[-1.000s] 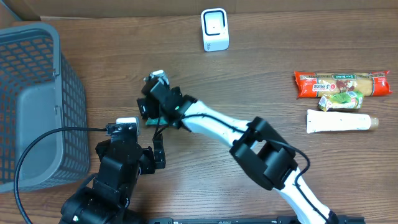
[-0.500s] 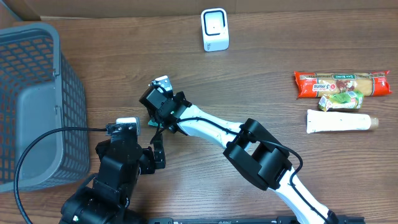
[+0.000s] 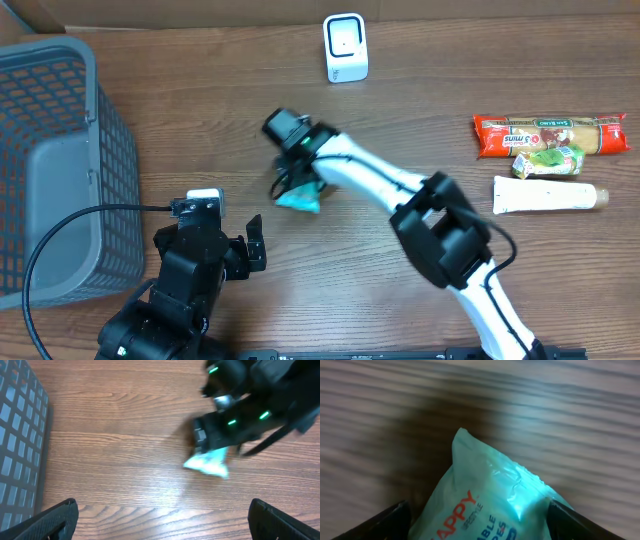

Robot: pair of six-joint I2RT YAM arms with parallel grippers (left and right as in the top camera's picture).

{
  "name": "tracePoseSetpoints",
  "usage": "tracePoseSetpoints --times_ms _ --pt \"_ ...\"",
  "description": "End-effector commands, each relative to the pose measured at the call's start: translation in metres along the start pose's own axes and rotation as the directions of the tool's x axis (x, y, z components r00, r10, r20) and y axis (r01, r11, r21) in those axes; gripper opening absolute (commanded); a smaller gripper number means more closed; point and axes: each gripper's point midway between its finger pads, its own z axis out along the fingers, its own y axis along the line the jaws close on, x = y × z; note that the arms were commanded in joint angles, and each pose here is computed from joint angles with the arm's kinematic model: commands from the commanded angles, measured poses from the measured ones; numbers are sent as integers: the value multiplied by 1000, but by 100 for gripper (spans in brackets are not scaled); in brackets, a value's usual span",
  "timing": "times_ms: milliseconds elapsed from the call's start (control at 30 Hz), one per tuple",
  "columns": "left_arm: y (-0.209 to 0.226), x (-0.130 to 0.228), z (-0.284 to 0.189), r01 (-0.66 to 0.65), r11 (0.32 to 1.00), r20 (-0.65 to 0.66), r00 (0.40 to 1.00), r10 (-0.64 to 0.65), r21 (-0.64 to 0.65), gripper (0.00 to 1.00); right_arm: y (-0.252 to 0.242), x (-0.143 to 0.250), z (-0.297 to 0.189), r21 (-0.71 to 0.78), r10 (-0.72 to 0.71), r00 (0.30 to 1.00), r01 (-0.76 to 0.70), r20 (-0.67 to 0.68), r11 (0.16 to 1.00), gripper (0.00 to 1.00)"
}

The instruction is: Scan the item barcode

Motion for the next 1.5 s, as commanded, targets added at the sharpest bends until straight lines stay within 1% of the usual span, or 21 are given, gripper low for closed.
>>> tracePoseSetpoints --times_ms 0,100,200,300,367,500,600,700,800,900,1033,1167,1267,1367,1467 --pt "1 0 1 10 1000 5 1000 -10 -7 99 -39 -8 -15 -12 -173 984 173 -32 985 85" --pt "1 0 1 10 1000 5 1000 -10 -7 100 -74 -5 -13 5 -186 979 187 -79 982 86" --pt "1 0 1 10 1000 5 1000 -10 -7 100 -109 -12 -11 17 -123 989 125 -85 992 86" --pt "1 0 1 10 1000 5 1000 -10 -7 100 -126 -19 -17 -47 -59 996 56 -74 997 87" --pt "1 0 1 10 1000 5 1000 -10 -7 99 -134 -29 -32 -105 -10 999 5 -49 995 99" --pt "1 0 1 10 1000 5 1000 -10 -7 100 -151 -50 -86 -165 114 993 -109 21 980 100" --pt "1 0 1 10 1000 5 1000 -10 -7 100 -146 -46 -116 -210 143 989 -134 26 969 100" --pt "1 0 1 10 1000 5 1000 -10 -7 100 -134 -35 -125 -217 104 995 -102 -2 971 100" --pt "1 0 1 10 1000 5 1000 -10 -7 100 -117 -21 -118 -224 -21 999 13 -32 975 100" --pt "1 0 1 10 1000 5 1000 -10 -7 100 -99 -2 -99 -201 -143 987 126 -71 971 100" --pt "1 0 1 10 1000 5 1000 -10 -7 100 -85 18 -74 -112 -216 971 204 -107 973 93" --pt "1 0 1 10 1000 5 1000 -10 -7 100 -77 33 -60 -37 -274 952 271 -134 962 88" --pt "1 0 1 10 1000 5 1000 -10 -7 100 -71 39 -54 15 -310 941 315 -137 949 84" --pt "1 0 1 10 1000 5 1000 -10 -7 100 -57 42 -50 20 -344 931 349 -122 937 76" --pt "1 0 1 10 1000 5 1000 -10 -7 100 -55 40 -45 61 -361 927 368 -104 928 74"
